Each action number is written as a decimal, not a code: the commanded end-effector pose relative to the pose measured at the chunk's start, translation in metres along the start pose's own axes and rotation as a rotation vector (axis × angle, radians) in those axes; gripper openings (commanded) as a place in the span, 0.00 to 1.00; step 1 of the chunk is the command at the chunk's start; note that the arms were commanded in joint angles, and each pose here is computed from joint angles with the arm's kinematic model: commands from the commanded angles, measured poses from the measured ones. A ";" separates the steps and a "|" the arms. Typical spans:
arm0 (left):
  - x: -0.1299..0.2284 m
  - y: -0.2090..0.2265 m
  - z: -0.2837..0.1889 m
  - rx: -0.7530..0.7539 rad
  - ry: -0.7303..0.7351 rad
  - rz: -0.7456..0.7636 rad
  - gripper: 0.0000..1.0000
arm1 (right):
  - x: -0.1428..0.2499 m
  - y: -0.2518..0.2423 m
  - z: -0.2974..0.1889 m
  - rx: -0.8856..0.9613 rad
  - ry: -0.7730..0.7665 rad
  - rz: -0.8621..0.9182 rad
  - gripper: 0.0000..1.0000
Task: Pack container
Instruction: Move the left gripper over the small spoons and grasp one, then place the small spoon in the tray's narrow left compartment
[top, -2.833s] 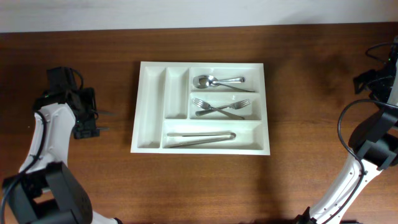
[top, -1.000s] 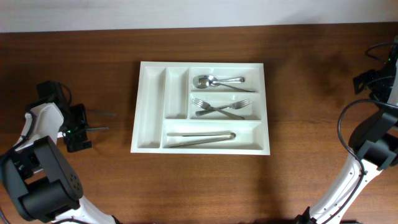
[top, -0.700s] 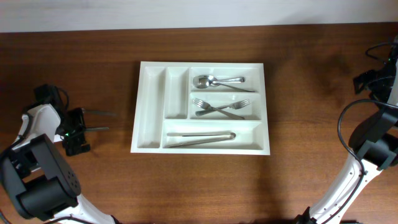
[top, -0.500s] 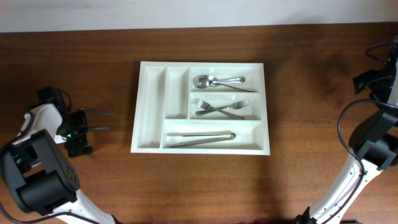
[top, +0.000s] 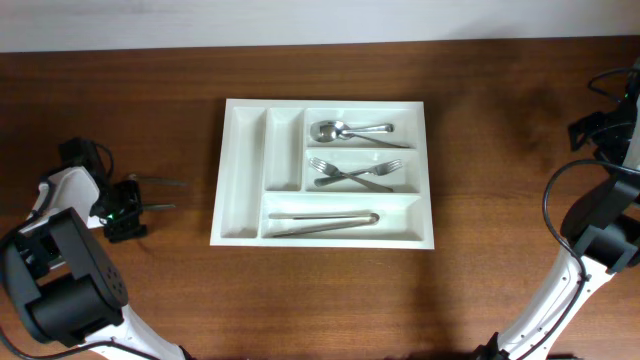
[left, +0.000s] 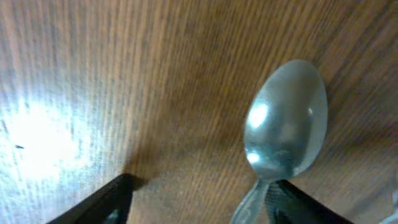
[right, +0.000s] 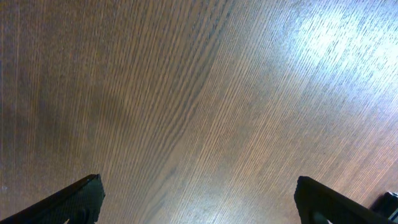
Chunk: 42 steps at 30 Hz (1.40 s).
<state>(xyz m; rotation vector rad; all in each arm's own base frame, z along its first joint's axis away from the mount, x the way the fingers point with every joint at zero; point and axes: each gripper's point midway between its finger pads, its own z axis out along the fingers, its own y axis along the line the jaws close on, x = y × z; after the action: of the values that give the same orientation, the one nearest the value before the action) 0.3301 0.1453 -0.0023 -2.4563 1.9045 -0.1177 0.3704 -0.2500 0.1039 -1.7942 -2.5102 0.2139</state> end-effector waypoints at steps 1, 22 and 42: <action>0.002 0.000 0.012 -0.011 0.024 0.004 0.53 | -0.002 -0.002 -0.020 -0.026 -0.045 0.003 0.99; 0.016 -0.039 -0.005 0.133 0.076 0.223 0.02 | -0.002 -0.002 -0.020 -0.025 -0.045 0.003 0.99; 0.219 -0.064 -0.139 0.471 0.150 0.926 0.02 | -0.002 -0.002 -0.020 -0.026 -0.045 0.003 0.99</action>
<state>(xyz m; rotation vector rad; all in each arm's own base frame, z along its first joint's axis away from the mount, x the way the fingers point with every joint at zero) 0.4360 -0.0085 0.1407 -1.4698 2.3543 -0.6462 0.3703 -0.2499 0.1039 -1.7939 -2.5099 0.2139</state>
